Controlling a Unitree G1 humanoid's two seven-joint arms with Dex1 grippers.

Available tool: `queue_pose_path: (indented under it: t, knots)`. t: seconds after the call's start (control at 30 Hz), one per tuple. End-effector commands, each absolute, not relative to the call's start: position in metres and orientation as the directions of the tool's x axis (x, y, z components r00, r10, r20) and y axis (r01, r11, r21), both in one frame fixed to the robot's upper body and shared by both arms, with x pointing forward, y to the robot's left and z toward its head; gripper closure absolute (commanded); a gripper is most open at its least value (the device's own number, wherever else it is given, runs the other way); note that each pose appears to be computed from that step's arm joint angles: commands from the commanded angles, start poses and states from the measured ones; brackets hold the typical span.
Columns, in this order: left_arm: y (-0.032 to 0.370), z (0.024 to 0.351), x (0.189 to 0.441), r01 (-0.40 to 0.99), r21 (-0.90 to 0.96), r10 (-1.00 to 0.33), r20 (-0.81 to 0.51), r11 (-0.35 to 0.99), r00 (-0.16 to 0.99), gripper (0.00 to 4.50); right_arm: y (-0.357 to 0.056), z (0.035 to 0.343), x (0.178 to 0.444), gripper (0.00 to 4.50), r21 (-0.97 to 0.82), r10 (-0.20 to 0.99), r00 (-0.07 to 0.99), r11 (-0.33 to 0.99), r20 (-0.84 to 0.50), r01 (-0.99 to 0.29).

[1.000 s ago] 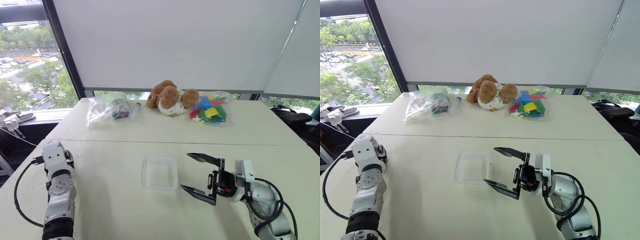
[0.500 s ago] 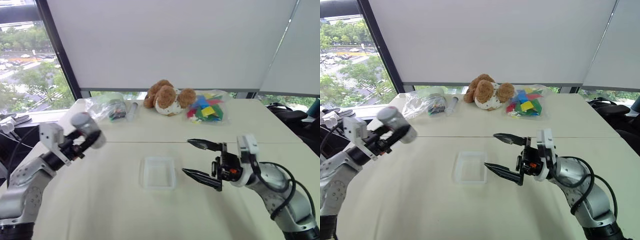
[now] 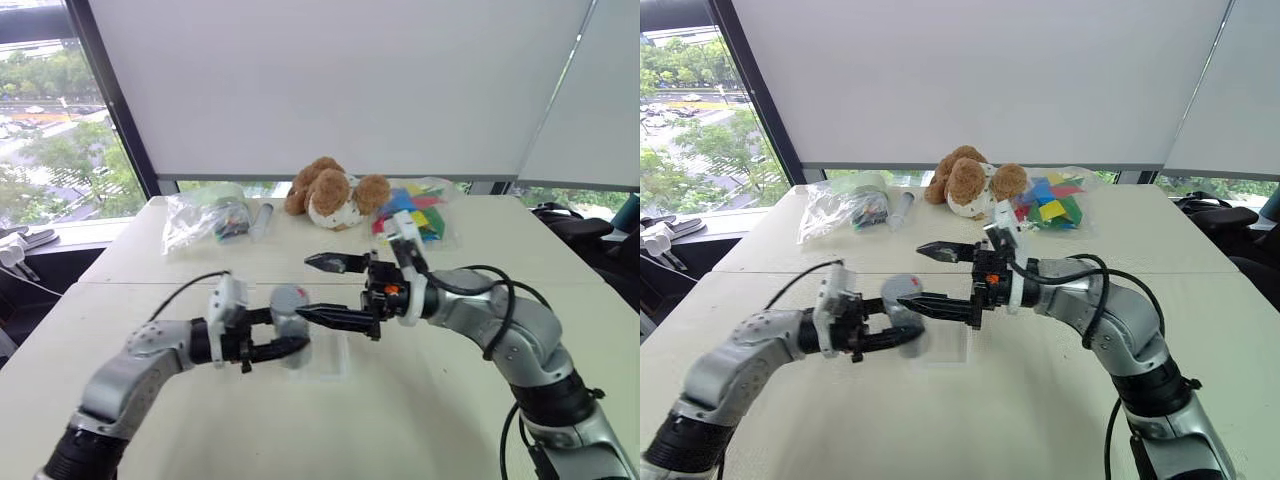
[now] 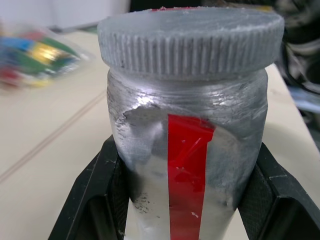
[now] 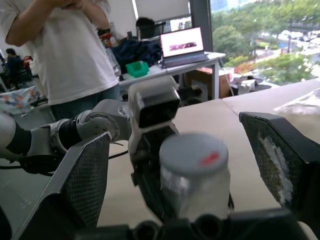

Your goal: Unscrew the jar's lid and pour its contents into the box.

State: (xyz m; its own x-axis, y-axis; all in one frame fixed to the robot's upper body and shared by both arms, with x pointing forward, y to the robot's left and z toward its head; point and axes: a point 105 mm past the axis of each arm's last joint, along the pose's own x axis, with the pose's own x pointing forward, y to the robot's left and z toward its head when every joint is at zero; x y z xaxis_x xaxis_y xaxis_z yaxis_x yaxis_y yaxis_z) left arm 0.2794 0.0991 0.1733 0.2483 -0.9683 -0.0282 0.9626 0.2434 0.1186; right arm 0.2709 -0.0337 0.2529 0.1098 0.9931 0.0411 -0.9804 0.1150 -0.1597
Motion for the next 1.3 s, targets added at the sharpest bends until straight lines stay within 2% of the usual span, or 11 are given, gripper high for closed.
queue_pose_path:
  t: [0.03, 0.6, 0.67, 0.8, 0.87, 0.97, 1.03, 1.13, 1.2, 1.3]
  knots:
    - [0.093, 0.186, 0.281, 0.955, 0.196, -0.973, -0.010, 0.225, 0.231, 2.33, -0.029, 0.252, 0.271, 0.00, -0.195, 0.996, 0.083, 0.085, 0.017, -0.977]
    - [0.086, 0.184, 0.277, 0.944, 0.259, -0.976, -0.015, 0.205, 0.216, 2.33, -0.023, 0.245, 0.282, 0.00, -0.182, 0.998, 0.062, 0.058, -0.012, -0.982]
    - [0.086, 0.184, 0.277, 0.944, 0.261, -0.977, -0.016, 0.203, 0.215, 2.33, -0.022, 0.246, 0.282, 0.55, -0.185, 0.998, 0.057, 0.055, -0.006, -0.981]
    - [0.084, 0.187, 0.275, 0.944, 0.268, -0.979, -0.015, 0.194, 0.205, 2.33, -0.023, 0.247, 0.281, 2.20, -0.181, 0.999, 0.041, 0.039, -0.008, -0.983]
    - [0.084, 0.189, 0.274, 0.945, 0.271, -0.981, -0.012, 0.184, 0.195, 2.33, -0.025, 0.247, 0.280, 2.19, -0.183, 1.000, 0.023, 0.020, -0.013, -0.983]
    - [0.082, 0.193, 0.270, 0.947, 0.283, -0.987, -0.007, 0.150, 0.158, 2.33, -0.030, 0.249, 0.274, 2.19, -0.194, 0.998, -0.054, -0.058, -0.028, -0.979]
    - [0.077, 0.197, 0.256, 0.953, 0.301, -0.999, -0.007, 0.033, 0.036, 2.33, -0.043, 0.253, 0.258, 2.19, -0.206, 0.966, -0.233, -0.253, -0.115, -0.945]
    - [0.073, 0.197, 0.244, 0.947, 0.309, -0.996, -0.031, -0.088, -0.083, 2.33, -0.053, 0.257, 0.249, 2.19, -0.184, 0.905, -0.363, -0.404, -0.220, -0.896]
    - [0.071, 0.196, 0.239, 0.941, 0.310, -0.990, -0.045, -0.139, -0.131, 2.33, -0.055, 0.259, 0.246, 2.19, -0.181, 0.872, -0.415, -0.466, -0.258, -0.866]
    - [0.068, 0.199, 0.238, 0.934, 0.320, -0.987, -0.043, -0.160, -0.154, 2.33, -0.053, 0.260, 0.247, 2.19, -0.176, 0.860, -0.431, -0.485, -0.273, -0.857]
